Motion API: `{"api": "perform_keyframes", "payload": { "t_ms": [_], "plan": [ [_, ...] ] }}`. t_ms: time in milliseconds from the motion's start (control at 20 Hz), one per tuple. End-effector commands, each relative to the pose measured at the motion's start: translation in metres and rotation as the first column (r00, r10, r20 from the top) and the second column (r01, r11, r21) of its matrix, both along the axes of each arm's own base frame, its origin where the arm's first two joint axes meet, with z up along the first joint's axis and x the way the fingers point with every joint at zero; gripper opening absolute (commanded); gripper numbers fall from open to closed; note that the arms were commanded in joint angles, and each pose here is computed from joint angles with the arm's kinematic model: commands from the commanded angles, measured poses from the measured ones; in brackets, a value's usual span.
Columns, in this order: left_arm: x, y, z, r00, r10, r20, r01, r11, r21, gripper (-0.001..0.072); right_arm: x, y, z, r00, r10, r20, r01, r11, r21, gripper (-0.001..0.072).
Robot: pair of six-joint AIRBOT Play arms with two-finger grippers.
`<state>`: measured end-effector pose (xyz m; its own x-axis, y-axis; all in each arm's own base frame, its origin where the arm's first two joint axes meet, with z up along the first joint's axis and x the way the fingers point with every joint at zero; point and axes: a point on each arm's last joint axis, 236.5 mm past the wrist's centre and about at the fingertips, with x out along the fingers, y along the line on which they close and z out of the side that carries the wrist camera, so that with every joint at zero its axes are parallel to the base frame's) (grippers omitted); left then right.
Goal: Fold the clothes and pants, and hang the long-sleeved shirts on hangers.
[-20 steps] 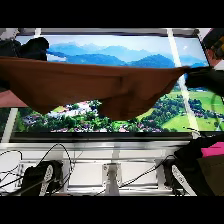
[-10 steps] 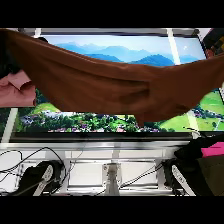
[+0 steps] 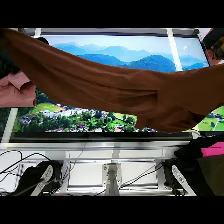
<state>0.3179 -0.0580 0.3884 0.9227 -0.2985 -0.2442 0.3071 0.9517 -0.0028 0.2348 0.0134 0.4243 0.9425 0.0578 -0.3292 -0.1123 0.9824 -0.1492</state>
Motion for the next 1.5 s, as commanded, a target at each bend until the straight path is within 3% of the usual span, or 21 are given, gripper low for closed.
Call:
{"api": "perform_keyframes", "payload": {
  "t_ms": [0, 250, 450, 800, 950, 1200, 1450],
  "plan": [
    [0.024, 0.020, -0.030, 0.993, 0.064, -0.100, -0.060, 0.997, 0.049, 0.0017, 0.051, -0.015, -0.027, 0.993, -0.054, -0.102, 0.052, 0.998, -0.029, 0.0011],
    [0.115, 0.032, -0.144, 0.921, 0.055, -0.386, -0.047, 0.998, 0.028, 0.0019, 0.185, -0.018, -0.117, 0.955, -0.054, -0.293, 0.047, 0.998, -0.030, 0.0014],
    [0.163, 0.039, -0.232, 0.853, 0.034, -0.521, -0.002, 0.998, 0.062, 0.0020, 0.255, -0.019, -0.199, 0.907, -0.050, -0.417, 0.044, 0.999, -0.025, 0.0014],
    [0.228, 0.056, -0.286, 0.886, 0.090, -0.456, -0.046, 0.993, 0.106, 0.0020, 0.328, -0.019, -0.279, 0.908, -0.050, -0.416, 0.055, 0.998, 0.000, 0.0014],
    [0.239, 0.054, -0.300, 0.886, 0.095, -0.454, -0.051, 0.993, 0.108, 0.0020, 0.343, -0.015, -0.305, 0.918, -0.062, -0.392, 0.100, 0.992, 0.076, 0.0014],
    [0.226, 0.053, -0.343, 0.846, 0.104, -0.524, -0.034, 0.989, 0.142, 0.0017, 0.323, -0.020, -0.376, 0.863, -0.076, -0.500, 0.112, 0.993, 0.044, 0.0014],
    [0.183, 0.040, -0.418, 0.737, 0.089, -0.670, -0.011, 0.993, 0.120, 0.0017, 0.302, -0.023, -0.421, 0.814, -0.084, -0.575, 0.113, 0.993, 0.015, 0.0014]
  ]
}}
